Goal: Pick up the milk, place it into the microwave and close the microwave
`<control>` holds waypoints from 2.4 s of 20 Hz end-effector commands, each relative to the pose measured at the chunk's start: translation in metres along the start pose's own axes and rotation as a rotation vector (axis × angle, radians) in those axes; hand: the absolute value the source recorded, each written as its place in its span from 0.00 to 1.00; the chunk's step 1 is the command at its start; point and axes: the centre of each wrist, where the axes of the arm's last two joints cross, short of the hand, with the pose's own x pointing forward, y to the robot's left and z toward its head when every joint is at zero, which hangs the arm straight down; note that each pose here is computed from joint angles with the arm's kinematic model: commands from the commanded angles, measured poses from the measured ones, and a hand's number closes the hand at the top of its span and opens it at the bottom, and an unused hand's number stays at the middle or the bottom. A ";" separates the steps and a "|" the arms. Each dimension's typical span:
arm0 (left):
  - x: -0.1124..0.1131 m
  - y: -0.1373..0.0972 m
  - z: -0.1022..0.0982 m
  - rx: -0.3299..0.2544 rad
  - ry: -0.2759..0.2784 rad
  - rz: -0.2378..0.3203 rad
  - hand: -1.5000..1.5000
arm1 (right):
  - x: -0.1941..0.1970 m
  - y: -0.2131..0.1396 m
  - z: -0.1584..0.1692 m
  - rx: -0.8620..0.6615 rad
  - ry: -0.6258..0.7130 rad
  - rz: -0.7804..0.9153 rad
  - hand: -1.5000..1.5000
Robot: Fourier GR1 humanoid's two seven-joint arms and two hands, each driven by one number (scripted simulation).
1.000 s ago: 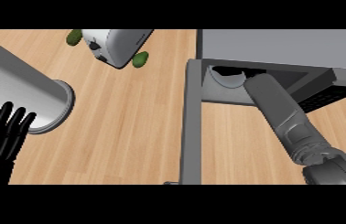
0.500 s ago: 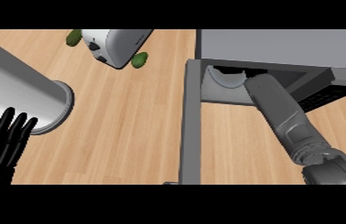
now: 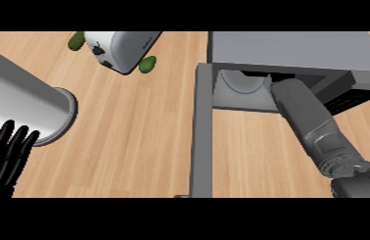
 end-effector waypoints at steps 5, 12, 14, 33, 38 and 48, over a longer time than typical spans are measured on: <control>0.004 -0.003 0.015 0.004 0.024 0.007 0.00 | -0.029 -0.029 -0.002 -0.062 0.003 -0.060 0.00; 0.002 -0.006 0.010 0.023 0.023 -0.001 0.00 | -0.025 -0.023 0.000 0.019 0.008 -0.211 0.00; -0.004 -0.006 0.012 0.014 0.027 0.012 0.00 | -0.040 -0.031 0.007 0.031 0.030 -0.254 0.00; -0.010 -0.018 0.000 0.039 0.029 0.036 0.00 | -0.077 0.016 0.114 0.234 0.159 -0.472 0.00; -0.005 -0.031 0.009 0.018 0.044 0.024 0.00 | -0.080 0.025 0.148 0.238 0.191 -0.561 0.00; -0.022 -0.025 0.012 -0.254 0.065 0.135 0.00 | -0.111 0.007 0.243 0.251 0.212 -0.748 0.00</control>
